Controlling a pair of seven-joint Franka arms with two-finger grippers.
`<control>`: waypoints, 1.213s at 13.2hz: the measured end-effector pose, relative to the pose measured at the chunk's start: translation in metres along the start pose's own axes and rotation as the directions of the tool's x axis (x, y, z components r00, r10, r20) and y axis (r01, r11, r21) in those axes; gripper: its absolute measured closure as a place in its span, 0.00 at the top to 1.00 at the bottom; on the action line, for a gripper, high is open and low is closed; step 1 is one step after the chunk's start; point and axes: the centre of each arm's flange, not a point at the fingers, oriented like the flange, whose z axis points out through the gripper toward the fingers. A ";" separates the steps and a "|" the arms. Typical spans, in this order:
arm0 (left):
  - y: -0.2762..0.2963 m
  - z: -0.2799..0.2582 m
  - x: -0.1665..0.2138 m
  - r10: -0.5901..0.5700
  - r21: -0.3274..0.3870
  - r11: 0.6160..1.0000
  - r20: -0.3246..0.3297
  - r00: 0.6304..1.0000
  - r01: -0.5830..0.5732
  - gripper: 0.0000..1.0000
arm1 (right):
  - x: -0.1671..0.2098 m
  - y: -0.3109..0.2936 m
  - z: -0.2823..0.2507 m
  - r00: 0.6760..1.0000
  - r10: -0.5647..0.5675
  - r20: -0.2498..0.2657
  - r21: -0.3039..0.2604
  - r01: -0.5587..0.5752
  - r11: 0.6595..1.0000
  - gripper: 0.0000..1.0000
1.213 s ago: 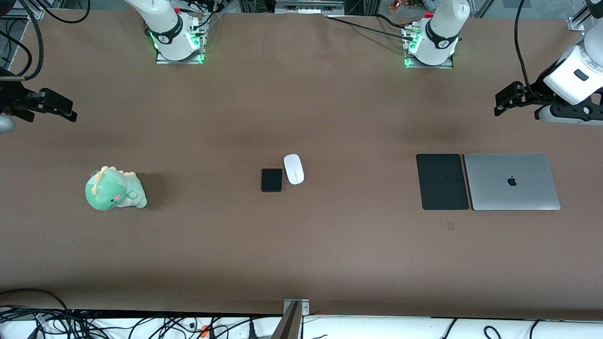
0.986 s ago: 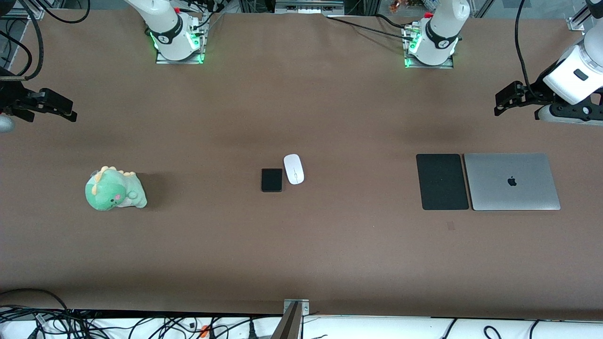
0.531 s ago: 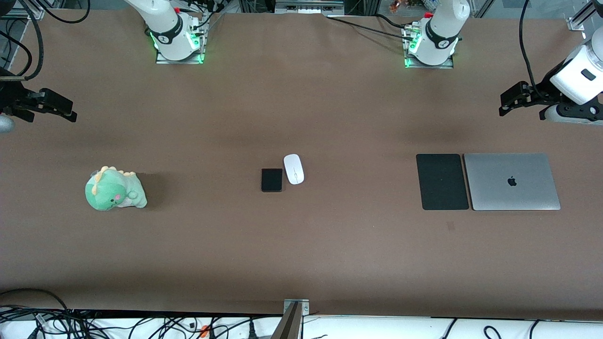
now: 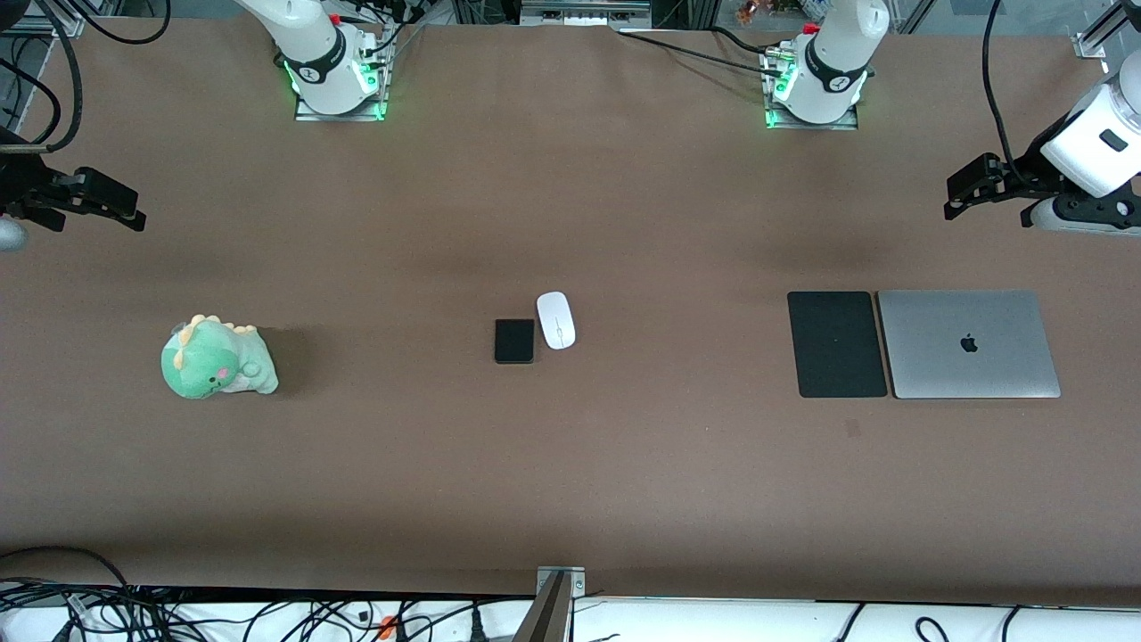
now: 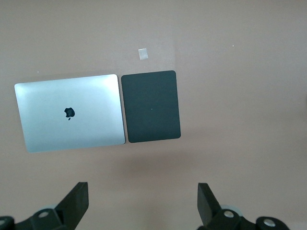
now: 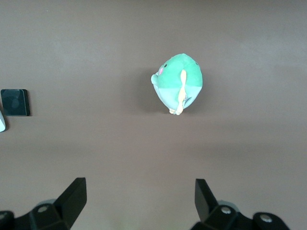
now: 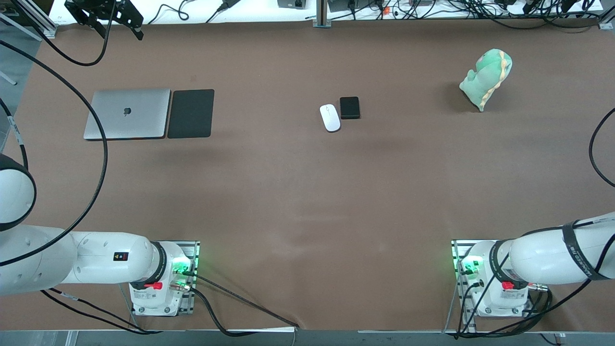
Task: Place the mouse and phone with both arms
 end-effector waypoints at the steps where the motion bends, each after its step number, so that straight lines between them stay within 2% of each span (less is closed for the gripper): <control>1: 0.000 0.000 0.000 0.000 0.000 1.000 0.000 1.000 0.000 1.00 | 0.000 0.000 0.000 1.000 0.000 0.000 0.000 0.000 1.000 1.00; 16: 0.004 -0.002 0.000 0.007 0.001 1.000 -0.004 1.000 -0.007 1.00 | 0.000 -0.001 0.000 1.000 -0.001 -0.001 0.002 0.001 1.000 1.00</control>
